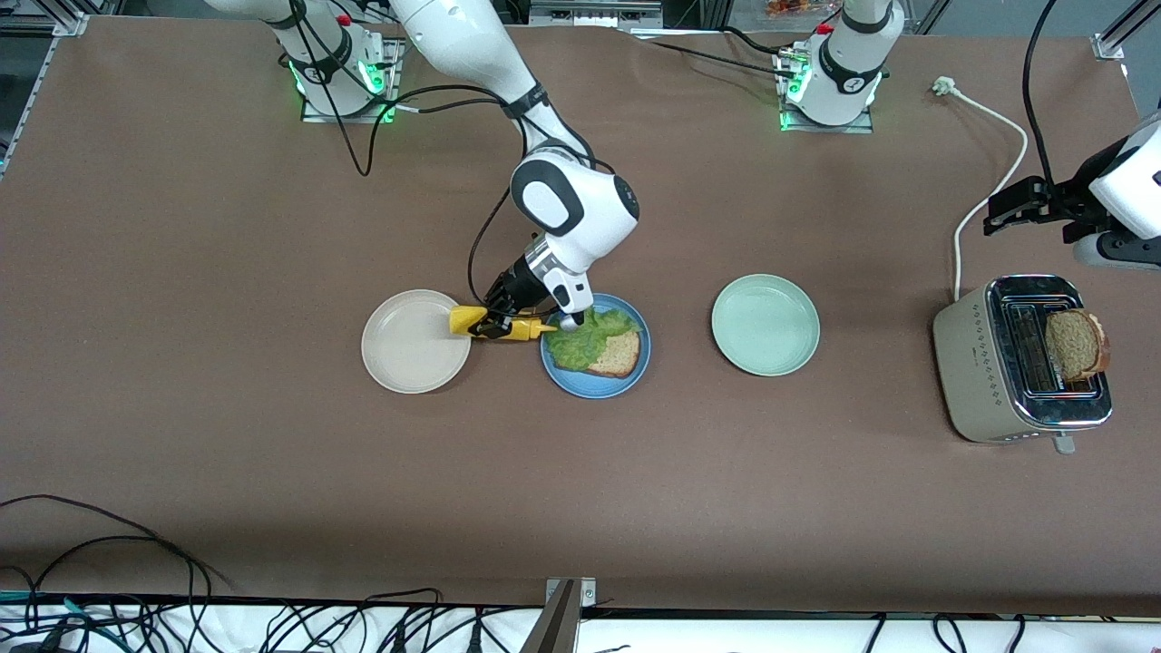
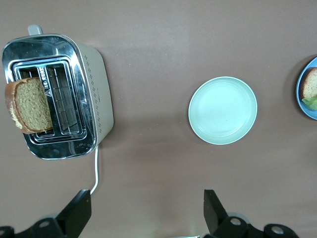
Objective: Make sandwich in blue plate with both arms
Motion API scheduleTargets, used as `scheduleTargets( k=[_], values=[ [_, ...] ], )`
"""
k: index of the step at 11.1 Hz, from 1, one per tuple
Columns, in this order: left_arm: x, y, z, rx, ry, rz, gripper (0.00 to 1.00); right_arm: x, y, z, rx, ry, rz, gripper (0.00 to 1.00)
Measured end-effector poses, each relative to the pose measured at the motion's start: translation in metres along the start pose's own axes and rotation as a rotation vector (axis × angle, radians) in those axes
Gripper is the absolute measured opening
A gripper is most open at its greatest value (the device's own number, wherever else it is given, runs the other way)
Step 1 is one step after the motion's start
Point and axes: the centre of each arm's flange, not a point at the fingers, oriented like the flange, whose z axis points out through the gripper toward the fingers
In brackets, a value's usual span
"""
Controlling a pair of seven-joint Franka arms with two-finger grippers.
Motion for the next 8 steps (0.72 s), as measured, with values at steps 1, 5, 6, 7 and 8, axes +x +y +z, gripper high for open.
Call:
scheduleTargets(
  k=[1, 5, 6, 7, 8],
  values=[
    [0.0, 0.0, 0.0, 0.0, 0.0, 0.0, 1.0, -0.004, 0.009, 0.002, 0.006, 0.005, 0.016, 0.15],
    [0.0, 0.001, 0.0, 0.0, 0.0, 0.001, 1.0, -0.048, 0.066, 0.002, 0.135, 0.088, 0.093, 0.15],
    [0.0, 0.001, 0.0, 0.0, 0.0, 0.001, 1.0, -0.065, 0.083, 0.004, 0.189, 0.123, 0.119, 0.15],
    [0.0, 0.001, 0.0, 0.0, 0.0, 0.002, 1.0, -0.082, 0.099, 0.007, 0.247, 0.162, 0.148, 0.15],
    [0.0, 0.001, 0.0, 0.0, 0.001, 0.002, 1.0, -0.101, 0.116, 0.014, 0.309, 0.213, 0.174, 0.15]
  ],
)
